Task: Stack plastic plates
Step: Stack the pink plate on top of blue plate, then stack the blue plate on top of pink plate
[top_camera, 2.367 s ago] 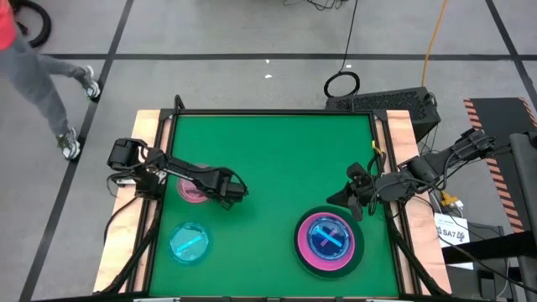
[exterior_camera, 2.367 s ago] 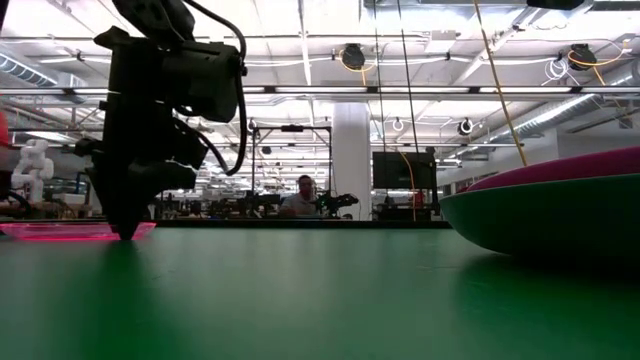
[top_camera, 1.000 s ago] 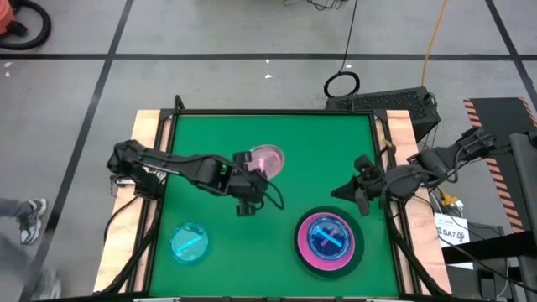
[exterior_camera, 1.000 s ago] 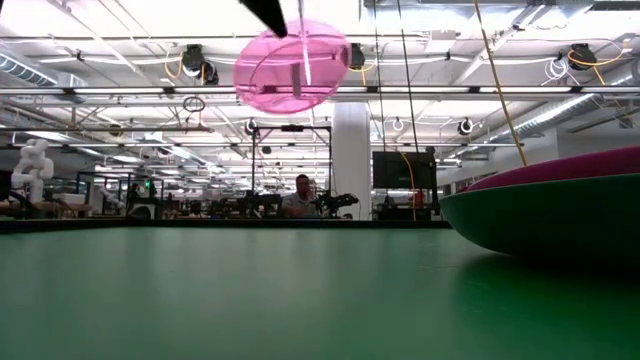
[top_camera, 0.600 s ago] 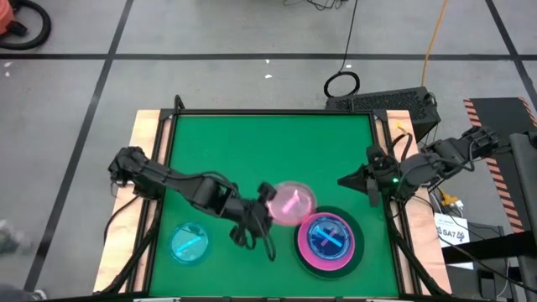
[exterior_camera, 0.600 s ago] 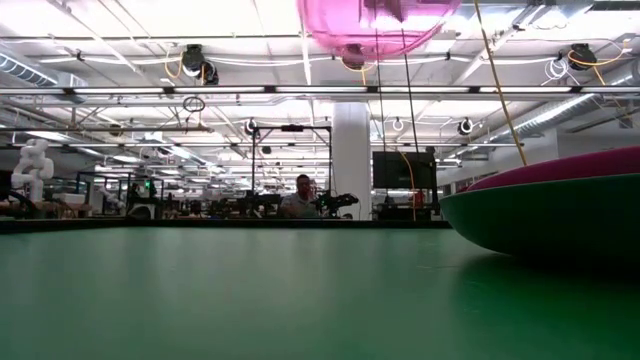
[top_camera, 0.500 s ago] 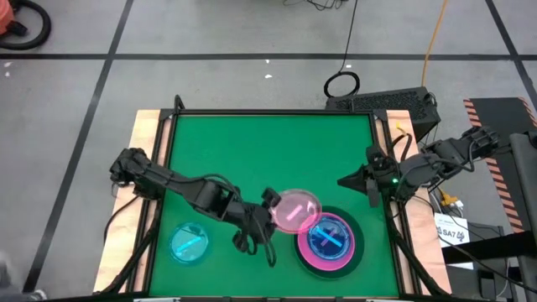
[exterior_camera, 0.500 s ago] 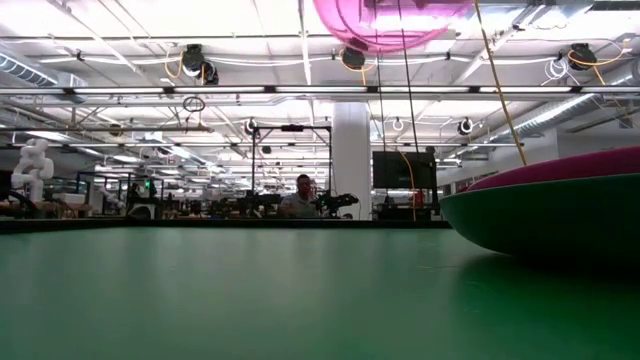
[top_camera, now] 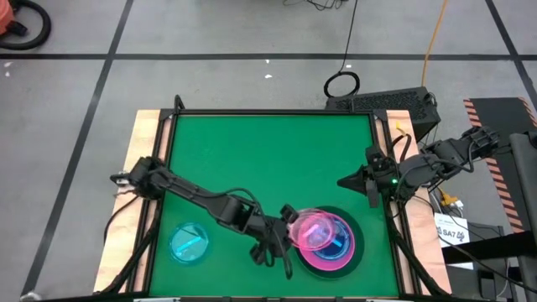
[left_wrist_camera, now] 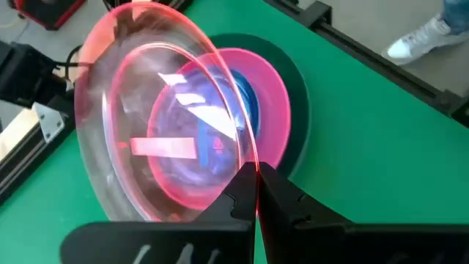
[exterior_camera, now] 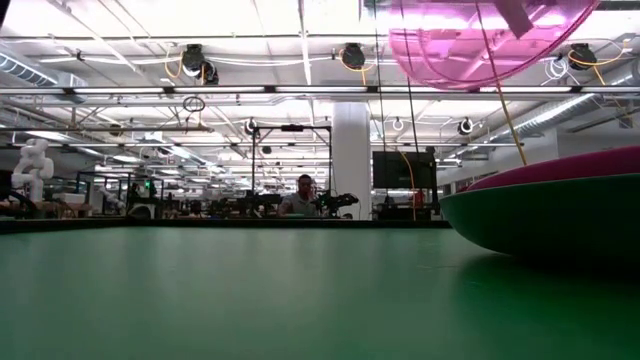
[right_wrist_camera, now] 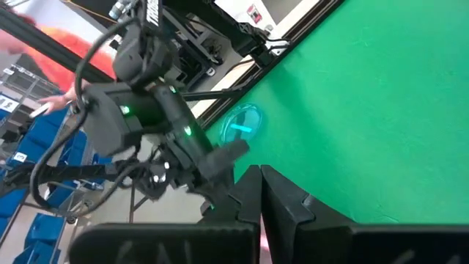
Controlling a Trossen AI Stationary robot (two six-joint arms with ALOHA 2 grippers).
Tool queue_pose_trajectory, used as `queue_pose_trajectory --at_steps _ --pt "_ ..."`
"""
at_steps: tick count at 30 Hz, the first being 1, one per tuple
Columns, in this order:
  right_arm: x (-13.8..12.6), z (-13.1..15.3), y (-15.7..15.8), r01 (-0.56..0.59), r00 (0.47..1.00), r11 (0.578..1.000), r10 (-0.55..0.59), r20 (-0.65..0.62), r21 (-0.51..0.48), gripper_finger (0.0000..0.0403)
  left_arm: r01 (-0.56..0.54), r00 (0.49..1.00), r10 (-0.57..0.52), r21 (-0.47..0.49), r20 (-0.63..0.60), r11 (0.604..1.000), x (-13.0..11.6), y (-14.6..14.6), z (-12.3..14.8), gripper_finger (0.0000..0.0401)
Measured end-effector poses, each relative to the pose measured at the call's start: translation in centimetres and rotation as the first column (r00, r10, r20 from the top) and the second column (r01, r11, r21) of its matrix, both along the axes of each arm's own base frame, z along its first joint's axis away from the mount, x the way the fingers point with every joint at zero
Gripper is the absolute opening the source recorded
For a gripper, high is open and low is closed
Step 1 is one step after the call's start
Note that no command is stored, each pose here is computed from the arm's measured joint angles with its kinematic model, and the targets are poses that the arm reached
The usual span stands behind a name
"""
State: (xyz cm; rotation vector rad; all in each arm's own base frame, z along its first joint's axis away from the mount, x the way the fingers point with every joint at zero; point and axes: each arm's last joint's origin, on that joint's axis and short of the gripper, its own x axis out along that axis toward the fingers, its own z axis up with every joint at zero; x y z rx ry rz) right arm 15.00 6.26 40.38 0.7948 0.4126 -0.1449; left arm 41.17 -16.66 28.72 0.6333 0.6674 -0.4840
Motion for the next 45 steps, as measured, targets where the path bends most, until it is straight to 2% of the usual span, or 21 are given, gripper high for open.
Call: queue_pose_trajectory --at_steps 11,19,23,31,34,36,38,40,42,44,45 --pt "0.0 -0.1 0.0 0.001 1.000 1.000 -0.001 -0.006 0.001 0.0000 -0.013 0.998 0.015 -0.021 0.066 1.000 3.9 -0.7 -5.3 0.0005" --pt "0.0 -0.1 0.0 0.001 1.000 1.000 -0.001 -0.012 -0.001 0.0000 -0.038 0.996 0.042 -0.047 0.074 0.998 5.2 -0.7 -7.6 0.0015" --pt "0.0 -0.1 0.0 0.002 1.000 1.000 -0.002 -0.013 0.000 0.0000 -0.073 0.995 0.077 -0.071 0.056 0.995 5.5 -0.3 -8.1 0.0043" --pt "0.0 -0.1 0.0 0.002 1.000 1.000 -0.002 -0.013 -0.001 0.0000 -0.123 0.984 0.138 -0.138 0.110 0.983 6.3 0.3 -7.9 0.0142" --pt "0.0 -0.1 0.0 0.001 1.000 1.000 -0.001 -0.014 -0.002 0.0000 -0.165 0.977 0.187 -0.196 0.099 0.967 6.4 0.4 -7.8 0.0170" --pt "-0.1 -0.2 0.0 0.001 1.000 1.000 -0.001 -0.017 -0.004 0.0000 -0.217 0.967 0.244 -0.265 0.075 0.939 6.4 0.5 -7.4 0.0182" --pt "-0.1 -0.3 -0.1 0.002 0.999 1.000 -0.003 -0.034 -0.009 0.0000 -0.295 0.944 0.329 -0.356 0.035 0.886 6.3 0.5 -6.9 0.0188" --pt "-0.3 -0.6 -0.1 0.009 0.998 1.000 -0.009 -0.062 -0.010 0.0000 -0.404 0.905 0.421 -0.437 -0.062 0.804 5.8 0.8 -6.3 0.0189" --pt "-0.4 -0.8 -0.2 0.018 0.996 1.000 -0.019 -0.089 -0.005 0.0000 -0.514 0.849 0.499 -0.494 -0.175 0.702 5.6 1.2 -5.5 0.0190" --pt "-0.5 -1.1 -0.3 0.025 0.992 1.000 -0.026 -0.122 -0.011 0.0000 -0.629 0.773 0.554 -0.478 -0.308 0.613 5.0 1.7 -4.7 0.0190" --pt "-0.6 -1.2 -0.3 0.026 0.991 1.000 -0.027 -0.130 -0.014 0.0000 -0.662 0.748 0.563 -0.464 -0.351 0.589 4.8 1.8 -4.1 0.0190"
